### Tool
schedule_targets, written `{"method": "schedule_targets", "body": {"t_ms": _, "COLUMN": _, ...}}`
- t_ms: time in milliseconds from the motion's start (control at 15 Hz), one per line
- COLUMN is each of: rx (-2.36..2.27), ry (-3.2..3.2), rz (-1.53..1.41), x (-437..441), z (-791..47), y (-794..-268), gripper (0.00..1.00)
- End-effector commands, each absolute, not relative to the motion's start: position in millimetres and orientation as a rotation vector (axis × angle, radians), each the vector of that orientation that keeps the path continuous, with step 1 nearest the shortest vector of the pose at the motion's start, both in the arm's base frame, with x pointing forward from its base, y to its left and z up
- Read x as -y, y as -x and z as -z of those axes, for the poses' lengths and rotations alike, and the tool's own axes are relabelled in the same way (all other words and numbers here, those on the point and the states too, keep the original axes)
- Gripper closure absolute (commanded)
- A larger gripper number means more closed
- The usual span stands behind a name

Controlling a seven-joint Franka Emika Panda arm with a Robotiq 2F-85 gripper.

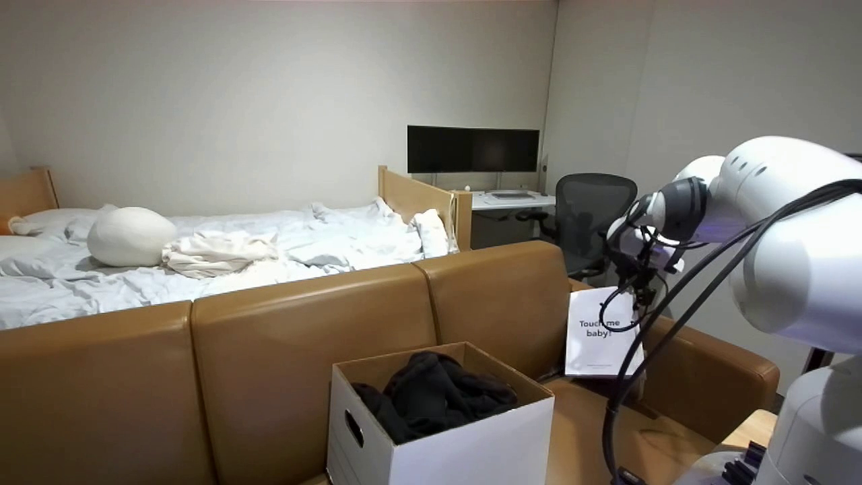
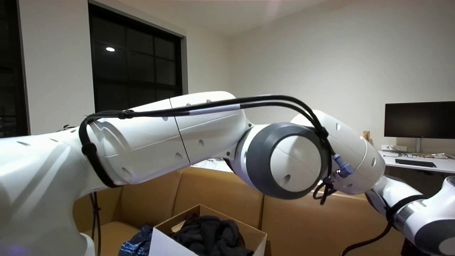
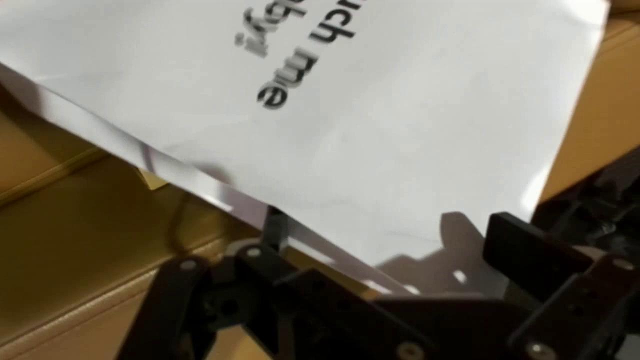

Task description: Put the white paper bag in the box

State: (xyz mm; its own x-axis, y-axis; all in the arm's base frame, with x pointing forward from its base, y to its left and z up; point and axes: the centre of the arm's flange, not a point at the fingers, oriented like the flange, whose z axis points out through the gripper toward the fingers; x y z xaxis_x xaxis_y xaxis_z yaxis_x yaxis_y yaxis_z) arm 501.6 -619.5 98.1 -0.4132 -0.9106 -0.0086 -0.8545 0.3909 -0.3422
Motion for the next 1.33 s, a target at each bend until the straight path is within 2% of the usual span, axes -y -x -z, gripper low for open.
{"method": "schedule_targets", "body": {"t_ms": 0, "rx": -2.286, "ry": 1.471, "rz": 0.449, "x": 576, "z": -171, "y": -480, "gripper": 0.00}}
{"method": "schedule_targets", "body": {"t_ms": 267, "rx": -2.131, "ry": 1.461, "rz": 0.397, "x": 544, "z": -198, "y": -491, "gripper": 0.00}}
{"method": "schedule_targets", "body": {"t_ms": 800, "rx": -2.108, "ry": 1.517, "rz": 0.227, "x": 498, "z": -174, "y": -497, "gripper": 0.00}}
{"method": "schedule_targets", "body": {"t_ms": 1067, "rx": -2.203, "ry": 1.550, "rz": 0.166, "x": 526, "z": -170, "y": -488, "gripper": 0.00}}
{"method": "schedule_targets", "body": {"t_ms": 1267, "rx": -2.283, "ry": 1.595, "rz": 0.351, "x": 564, "z": -192, "y": -463, "gripper": 0.00}}
